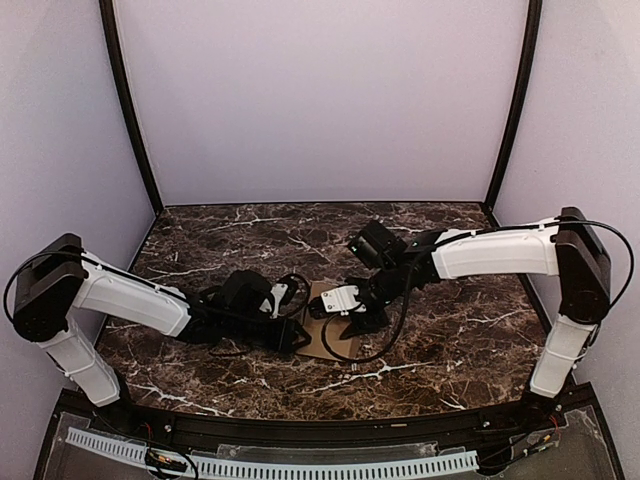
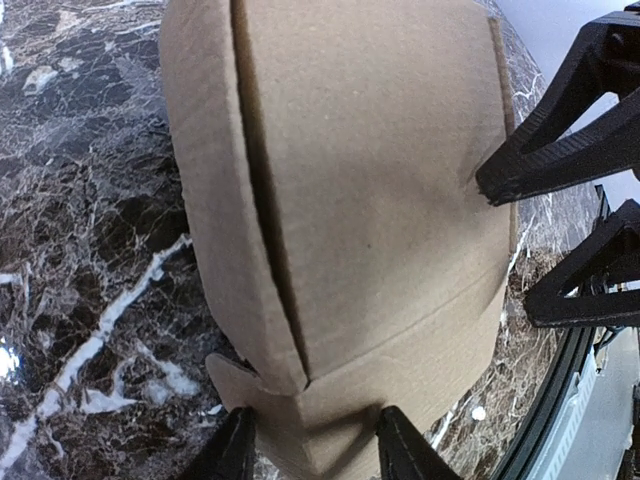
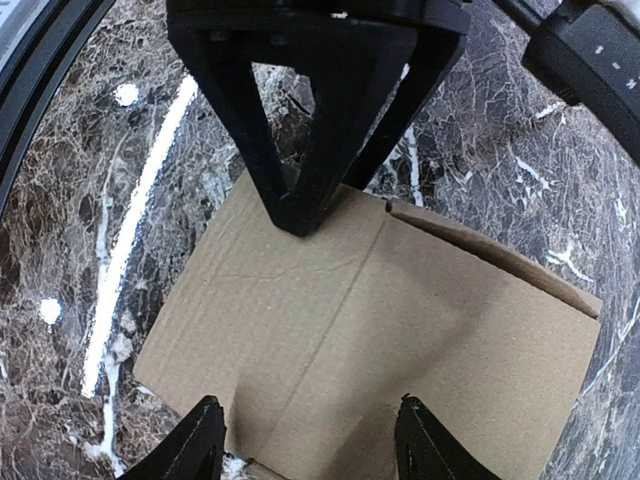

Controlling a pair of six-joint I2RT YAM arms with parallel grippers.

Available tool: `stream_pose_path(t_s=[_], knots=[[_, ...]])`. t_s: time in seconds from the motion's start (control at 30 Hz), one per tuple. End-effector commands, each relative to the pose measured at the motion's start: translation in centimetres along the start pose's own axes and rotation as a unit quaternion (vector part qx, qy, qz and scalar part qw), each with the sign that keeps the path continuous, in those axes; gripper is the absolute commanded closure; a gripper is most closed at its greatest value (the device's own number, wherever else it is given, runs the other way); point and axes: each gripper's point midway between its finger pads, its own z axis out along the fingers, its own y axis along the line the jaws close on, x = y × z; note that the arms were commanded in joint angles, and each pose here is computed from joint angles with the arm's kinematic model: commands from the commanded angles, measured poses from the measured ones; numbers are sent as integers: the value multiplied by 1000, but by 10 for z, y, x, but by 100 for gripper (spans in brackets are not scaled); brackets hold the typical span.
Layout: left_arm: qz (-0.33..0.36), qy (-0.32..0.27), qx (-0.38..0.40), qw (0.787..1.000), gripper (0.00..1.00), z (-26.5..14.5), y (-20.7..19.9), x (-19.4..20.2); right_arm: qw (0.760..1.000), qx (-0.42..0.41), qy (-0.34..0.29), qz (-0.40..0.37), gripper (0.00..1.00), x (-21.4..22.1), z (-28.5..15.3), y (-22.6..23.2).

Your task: Fold the paper box

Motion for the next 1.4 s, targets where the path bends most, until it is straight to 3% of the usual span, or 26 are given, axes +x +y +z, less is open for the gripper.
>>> stream_pose_path(t_s=[0.0, 0.17, 0.3, 0.57, 0.8, 0.97, 1.13, 1.37], knots=[[-13, -6, 13, 1000, 54, -9, -12, -15, 1000, -11, 20, 7, 42, 15, 6, 5], [-6, -29, -17, 999, 43, -31, -13, -33, 999, -17, -13, 27, 40, 4, -14, -7], [2, -10, -36, 999, 40, -34, -10, -31, 1000, -17, 1, 13, 33, 12, -19, -7], [-2, 24, -14, 1000, 47, -20, -17, -23, 1000, 19, 21, -12, 35, 25, -21, -15], [-18, 68, -29, 997, 44, -10, -12, -11, 996, 55, 52, -47, 33, 44, -9, -24], [-28, 79, -8, 996, 43, 1, -20, -11, 997, 41, 48, -48, 30, 46, 5, -23], [-39, 89, 16, 995, 49, 6, -30, -11, 997, 34, 47, -49, 32, 48, 9, -20], [-31, 89, -26, 995, 50, 3, -17, -13, 997, 30, 47, -45, 33, 49, 11, -18]])
